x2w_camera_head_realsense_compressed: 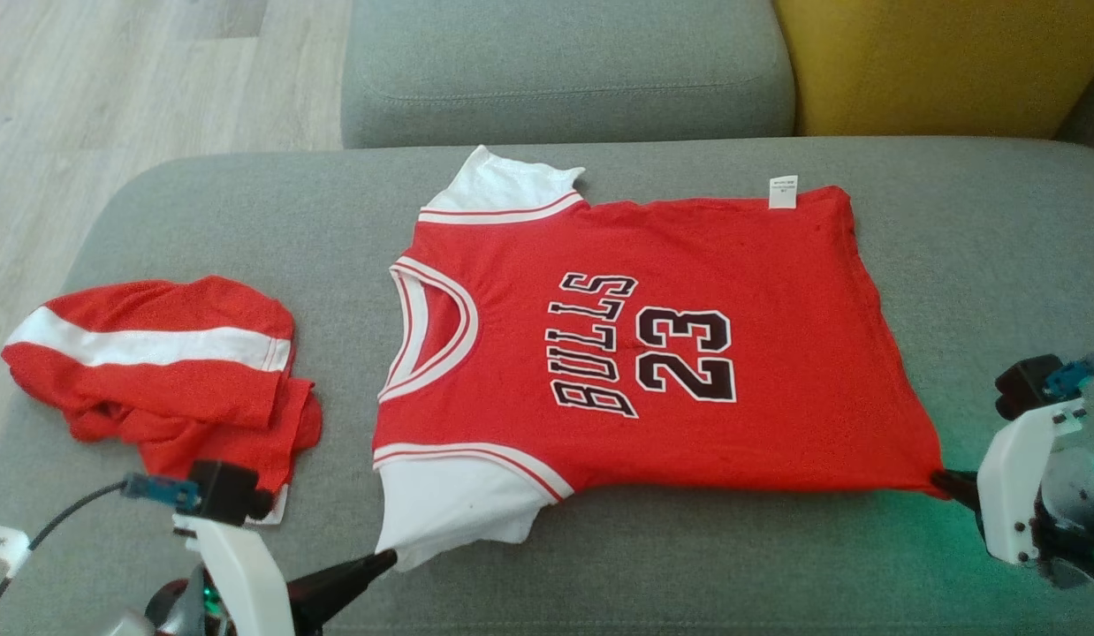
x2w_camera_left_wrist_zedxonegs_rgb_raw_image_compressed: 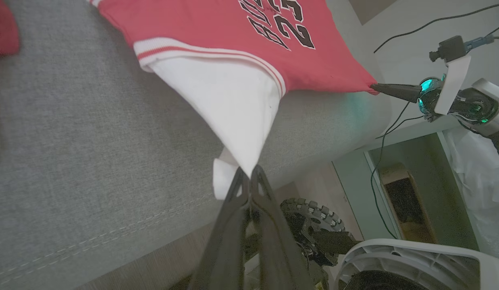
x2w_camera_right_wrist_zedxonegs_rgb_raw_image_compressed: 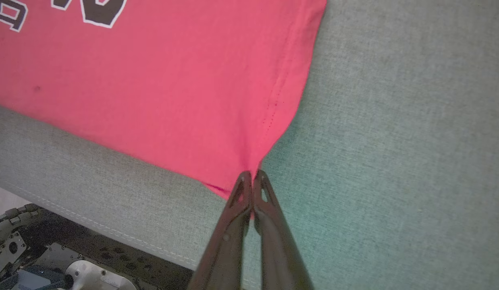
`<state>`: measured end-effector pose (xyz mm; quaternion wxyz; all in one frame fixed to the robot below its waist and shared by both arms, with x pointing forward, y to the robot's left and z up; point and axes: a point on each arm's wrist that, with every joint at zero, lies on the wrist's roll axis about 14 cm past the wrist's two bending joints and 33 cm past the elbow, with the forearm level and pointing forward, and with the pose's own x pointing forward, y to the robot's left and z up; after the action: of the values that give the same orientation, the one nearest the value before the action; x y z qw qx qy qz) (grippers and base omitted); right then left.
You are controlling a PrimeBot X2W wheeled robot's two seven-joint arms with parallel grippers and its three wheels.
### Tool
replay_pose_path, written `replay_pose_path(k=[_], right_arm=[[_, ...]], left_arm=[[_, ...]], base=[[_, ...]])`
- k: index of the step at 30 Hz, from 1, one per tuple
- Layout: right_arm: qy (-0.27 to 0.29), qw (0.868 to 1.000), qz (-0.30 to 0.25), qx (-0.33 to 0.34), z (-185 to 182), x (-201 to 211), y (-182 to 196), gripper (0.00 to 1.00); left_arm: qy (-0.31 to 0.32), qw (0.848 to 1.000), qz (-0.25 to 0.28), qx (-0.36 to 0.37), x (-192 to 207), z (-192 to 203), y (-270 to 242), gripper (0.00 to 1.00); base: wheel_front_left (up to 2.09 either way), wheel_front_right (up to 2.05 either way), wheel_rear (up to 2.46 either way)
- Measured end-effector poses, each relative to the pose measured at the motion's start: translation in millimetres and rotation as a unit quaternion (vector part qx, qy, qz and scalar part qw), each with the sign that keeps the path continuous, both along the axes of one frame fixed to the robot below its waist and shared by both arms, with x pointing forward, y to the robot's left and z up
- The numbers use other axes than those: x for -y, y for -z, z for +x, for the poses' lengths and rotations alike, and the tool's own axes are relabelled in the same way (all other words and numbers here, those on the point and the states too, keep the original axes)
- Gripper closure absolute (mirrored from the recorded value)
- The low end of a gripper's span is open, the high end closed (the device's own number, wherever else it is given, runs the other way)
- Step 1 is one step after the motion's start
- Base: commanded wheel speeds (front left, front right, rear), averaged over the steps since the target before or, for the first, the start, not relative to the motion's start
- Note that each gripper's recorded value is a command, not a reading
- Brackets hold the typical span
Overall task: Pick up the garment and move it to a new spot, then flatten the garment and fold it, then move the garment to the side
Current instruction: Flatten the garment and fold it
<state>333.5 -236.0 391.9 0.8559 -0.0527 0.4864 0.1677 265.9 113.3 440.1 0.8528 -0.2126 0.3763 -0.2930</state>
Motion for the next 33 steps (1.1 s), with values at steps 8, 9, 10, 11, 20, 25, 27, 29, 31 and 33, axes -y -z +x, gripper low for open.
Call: replay_pose_path(k=[8, 9, 10, 11, 20, 25, 27, 29, 31, 33], right_arm=[[0.003, 1.000, 0.007, 0.004, 6, 0, -3, 1.00], [0.001, 1.000, 0.002, 0.007, 9, 2, -5, 1.00], [-0.003, 1.000, -0.004, 0.012, 13, 3, -7, 1.00], [-0.005, 1.000, -0.009, 0.017, 17, 4, -11, 1.00], [-0.006, 0.999, -0.025, 0.046, 55, 9, -28, 1.00], [-0.012, 0.998, -0.030, 0.053, 76, 5, -31, 1.00], [-0.015, 0.998, -0.033, 0.056, 85, 3, -32, 1.00], [-0.016, 0.998, -0.034, 0.058, 94, 1, -32, 1.00], [-0.015, 0.998, -0.036, 0.057, 101, 0, -29, 1.00], [-0.014, 0.998, -0.038, 0.053, 106, 0, -25, 1.00]], left_arm=[[-0.001, 1.000, -0.001, 0.007, 1, 7, -10, 1.00], [-0.005, 1.000, 0.001, 0.010, 0, 11, -11, 1.00], [-0.009, 1.000, 0.002, 0.015, -2, 16, -14, 1.00], [-0.010, 1.000, 0.002, 0.021, -2, 21, -17, 1.00], [-0.007, 0.998, 0.013, 0.064, -2, 65, -42, 1.00], [-0.008, 0.996, 0.017, 0.082, 2, 97, -50, 1.00], [-0.011, 0.996, 0.015, 0.086, 5, 110, -51, 1.00], [-0.014, 0.996, 0.014, 0.087, 8, 122, -51, 1.00], [-0.018, 0.996, 0.018, 0.090, 9, 135, -49, 1.00], [-0.024, 0.995, 0.023, 0.093, 9, 149, -48, 1.00]], base=[[0.00, 0.00, 0.00], [0.00, 0.00, 0.00], [0.00, 0.00, 0.00], [0.00, 0.00, 0.00], [0.00, 0.00, 0.00], [0.00, 0.00, 0.00], [0.00, 0.00, 0.00], [0.00, 0.00, 0.00], [0.00, 0.00, 0.00], [0.00, 0.00, 0.00]])
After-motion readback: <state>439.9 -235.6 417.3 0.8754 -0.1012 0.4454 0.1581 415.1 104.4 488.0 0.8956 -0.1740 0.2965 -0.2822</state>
